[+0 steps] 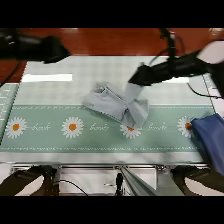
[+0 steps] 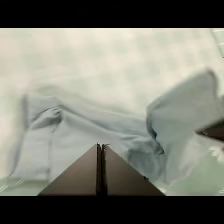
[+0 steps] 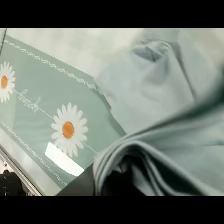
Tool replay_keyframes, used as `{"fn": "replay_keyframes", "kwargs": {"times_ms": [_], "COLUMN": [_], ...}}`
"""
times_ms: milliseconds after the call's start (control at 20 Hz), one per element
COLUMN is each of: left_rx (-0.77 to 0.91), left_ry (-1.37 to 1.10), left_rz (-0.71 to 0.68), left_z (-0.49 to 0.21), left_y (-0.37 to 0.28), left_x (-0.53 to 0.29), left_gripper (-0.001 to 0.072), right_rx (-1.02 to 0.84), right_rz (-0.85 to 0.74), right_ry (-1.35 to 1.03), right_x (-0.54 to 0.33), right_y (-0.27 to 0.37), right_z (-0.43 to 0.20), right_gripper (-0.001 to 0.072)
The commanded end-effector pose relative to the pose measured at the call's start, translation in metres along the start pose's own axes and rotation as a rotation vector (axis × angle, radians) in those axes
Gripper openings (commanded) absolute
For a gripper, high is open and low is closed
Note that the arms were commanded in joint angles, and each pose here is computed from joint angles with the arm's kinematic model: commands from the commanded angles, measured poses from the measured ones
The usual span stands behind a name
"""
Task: Fold the shirts.
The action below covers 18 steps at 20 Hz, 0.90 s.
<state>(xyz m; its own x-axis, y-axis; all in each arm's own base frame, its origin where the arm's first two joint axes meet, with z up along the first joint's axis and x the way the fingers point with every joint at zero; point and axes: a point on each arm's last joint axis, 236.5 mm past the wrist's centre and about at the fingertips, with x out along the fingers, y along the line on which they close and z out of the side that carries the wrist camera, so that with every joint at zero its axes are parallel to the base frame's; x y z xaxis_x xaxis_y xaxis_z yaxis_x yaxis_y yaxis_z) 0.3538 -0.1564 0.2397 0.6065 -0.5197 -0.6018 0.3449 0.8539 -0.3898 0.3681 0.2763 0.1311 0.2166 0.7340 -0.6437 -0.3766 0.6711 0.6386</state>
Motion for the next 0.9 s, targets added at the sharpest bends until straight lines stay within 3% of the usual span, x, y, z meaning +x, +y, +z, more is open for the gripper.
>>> {"fn": "replay_keyframes", "kwargs": {"times_ms": [0,200,250,300,350,450,650,750,850], "left_rx": [0.013,-0.118,-0.145,-0.165,-0.189,-0.227,-0.263,-0.276,-0.284], "left_ry": [-0.080,-0.042,-0.015,0.010,0.027,0.041,0.068,0.090,0.093], "left_rz": [0.139,0.145,0.138,0.128,0.111,0.099,0.117,0.122,0.127], "left_z": [-0.049,-0.114,-0.128,-0.138,-0.145,-0.154,-0.166,-0.173,-0.177], "left_y": [0.026,0.038,0.041,0.042,0.043,0.048,0.062,0.066,0.070], "left_x": [-0.064,-0.057,-0.049,-0.040,-0.032,-0.016,0.003,0.009,0.013], "left_gripper": [0.0038,0.0037,0.0038,0.0038,0.0038,0.0037,0.0037,0.0038,0.0037], "right_rx": [0.000,0.067,0.079,0.092,0.107,0.138,0.069,0.026,0.086], "right_rz": [0.053,0.072,0.085,0.088,0.091,0.111,0.084,-0.145,-0.398], "right_ry": [0.094,0.183,0.185,0.174,0.154,0.137,0.227,0.280,0.154], "right_x": [0.092,0.163,0.178,0.187,0.188,0.164,0.030,-0.043,-0.093], "right_y": [0.012,0.004,0.003,0.000,-0.004,-0.015,-0.056,-0.105,-0.155], "right_z": [0.011,0.002,0.001,0.002,0.008,0.026,0.032,0.006,-0.015], "right_gripper": [0.0019,0.0026,0.0221,0.0561,0.0629,0.0629,0.0629,0.0629,0.0628]}}
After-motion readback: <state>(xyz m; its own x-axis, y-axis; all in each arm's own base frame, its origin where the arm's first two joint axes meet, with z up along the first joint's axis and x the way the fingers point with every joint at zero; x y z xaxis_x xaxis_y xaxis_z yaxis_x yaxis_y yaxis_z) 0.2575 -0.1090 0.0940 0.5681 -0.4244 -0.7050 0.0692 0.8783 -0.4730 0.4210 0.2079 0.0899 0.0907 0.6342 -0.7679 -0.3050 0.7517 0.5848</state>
